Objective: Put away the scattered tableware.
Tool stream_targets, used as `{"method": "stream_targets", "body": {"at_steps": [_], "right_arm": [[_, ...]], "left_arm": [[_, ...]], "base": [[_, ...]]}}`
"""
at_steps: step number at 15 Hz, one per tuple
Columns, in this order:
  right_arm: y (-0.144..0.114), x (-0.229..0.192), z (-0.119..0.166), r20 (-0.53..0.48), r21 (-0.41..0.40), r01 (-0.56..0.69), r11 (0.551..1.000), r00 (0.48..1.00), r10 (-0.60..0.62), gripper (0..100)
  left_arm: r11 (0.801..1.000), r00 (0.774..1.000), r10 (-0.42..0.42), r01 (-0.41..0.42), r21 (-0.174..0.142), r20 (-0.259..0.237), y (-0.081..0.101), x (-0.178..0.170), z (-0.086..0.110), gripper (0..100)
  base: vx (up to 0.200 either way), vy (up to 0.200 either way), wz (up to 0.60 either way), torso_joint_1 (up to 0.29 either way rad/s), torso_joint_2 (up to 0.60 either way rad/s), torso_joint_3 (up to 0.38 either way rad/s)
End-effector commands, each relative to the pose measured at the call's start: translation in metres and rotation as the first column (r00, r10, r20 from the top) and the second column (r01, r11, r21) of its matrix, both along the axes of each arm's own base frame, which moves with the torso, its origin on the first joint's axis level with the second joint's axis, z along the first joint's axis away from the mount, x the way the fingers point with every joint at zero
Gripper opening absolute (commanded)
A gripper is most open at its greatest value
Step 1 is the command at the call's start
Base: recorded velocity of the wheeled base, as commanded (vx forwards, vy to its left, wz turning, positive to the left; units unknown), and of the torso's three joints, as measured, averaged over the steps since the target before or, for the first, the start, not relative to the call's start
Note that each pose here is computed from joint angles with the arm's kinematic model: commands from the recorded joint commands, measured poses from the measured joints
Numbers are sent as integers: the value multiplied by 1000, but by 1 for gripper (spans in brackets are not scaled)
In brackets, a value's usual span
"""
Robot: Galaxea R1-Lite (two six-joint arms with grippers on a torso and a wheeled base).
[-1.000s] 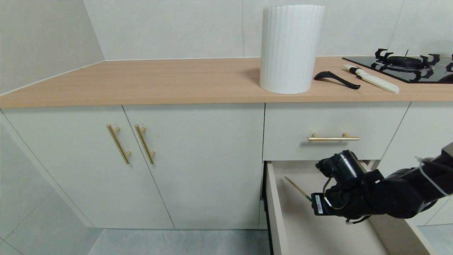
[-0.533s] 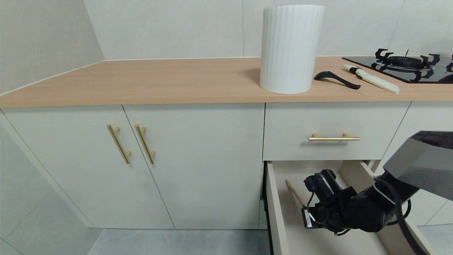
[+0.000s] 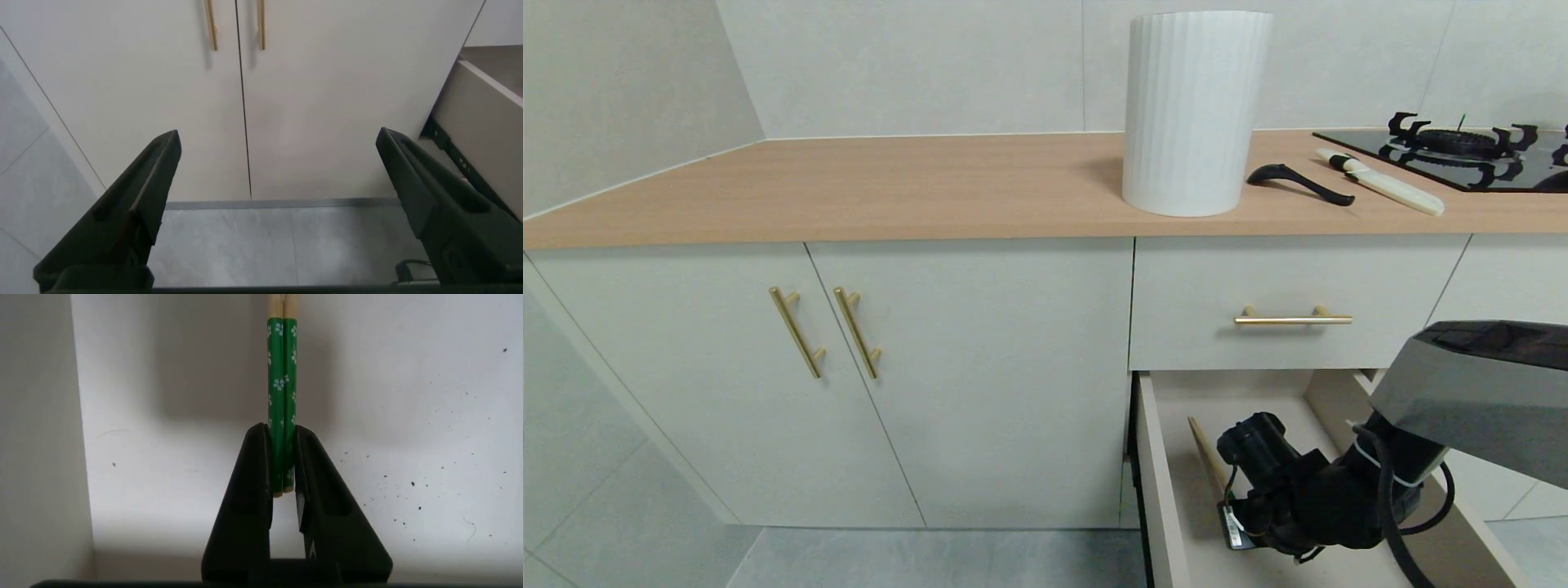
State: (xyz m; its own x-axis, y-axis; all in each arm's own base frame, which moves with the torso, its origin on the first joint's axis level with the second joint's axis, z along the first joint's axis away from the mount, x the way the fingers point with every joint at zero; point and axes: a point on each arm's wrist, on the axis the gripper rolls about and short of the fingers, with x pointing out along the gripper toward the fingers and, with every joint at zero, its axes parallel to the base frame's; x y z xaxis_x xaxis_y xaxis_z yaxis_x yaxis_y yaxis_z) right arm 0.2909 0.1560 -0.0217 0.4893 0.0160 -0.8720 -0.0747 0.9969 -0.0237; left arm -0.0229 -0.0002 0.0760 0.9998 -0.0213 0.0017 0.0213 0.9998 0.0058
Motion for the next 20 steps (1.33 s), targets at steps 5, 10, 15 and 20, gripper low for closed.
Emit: {"method": "stream_targets", "body": {"at_steps": [5,10,15,20], "right_arm": [[0,0,0,-1,-1,-1,1000,1000,1,0],[0,0,1,1,1,-1,1000,1000,1,100],[-2,-3,23,49,30,1,1000,999,-2,100],[-18,-22,107,260,135,-9,991,965,-26,100]], "left_arm": [[1000,1000,0,0,0,-2,0,0,0,100],[1000,1000,0,0,0,-2,0,0,0,100],[1000,1000,0,0,0,-2,0,0,0,100],[1000,1000,0,0,0,-2,0,0,0,100]], "base": [[0,0,0,0,0,0],[0,0,0,0,0,0],[0,0,0,0,0,0],[0,0,0,0,0,0]]}}
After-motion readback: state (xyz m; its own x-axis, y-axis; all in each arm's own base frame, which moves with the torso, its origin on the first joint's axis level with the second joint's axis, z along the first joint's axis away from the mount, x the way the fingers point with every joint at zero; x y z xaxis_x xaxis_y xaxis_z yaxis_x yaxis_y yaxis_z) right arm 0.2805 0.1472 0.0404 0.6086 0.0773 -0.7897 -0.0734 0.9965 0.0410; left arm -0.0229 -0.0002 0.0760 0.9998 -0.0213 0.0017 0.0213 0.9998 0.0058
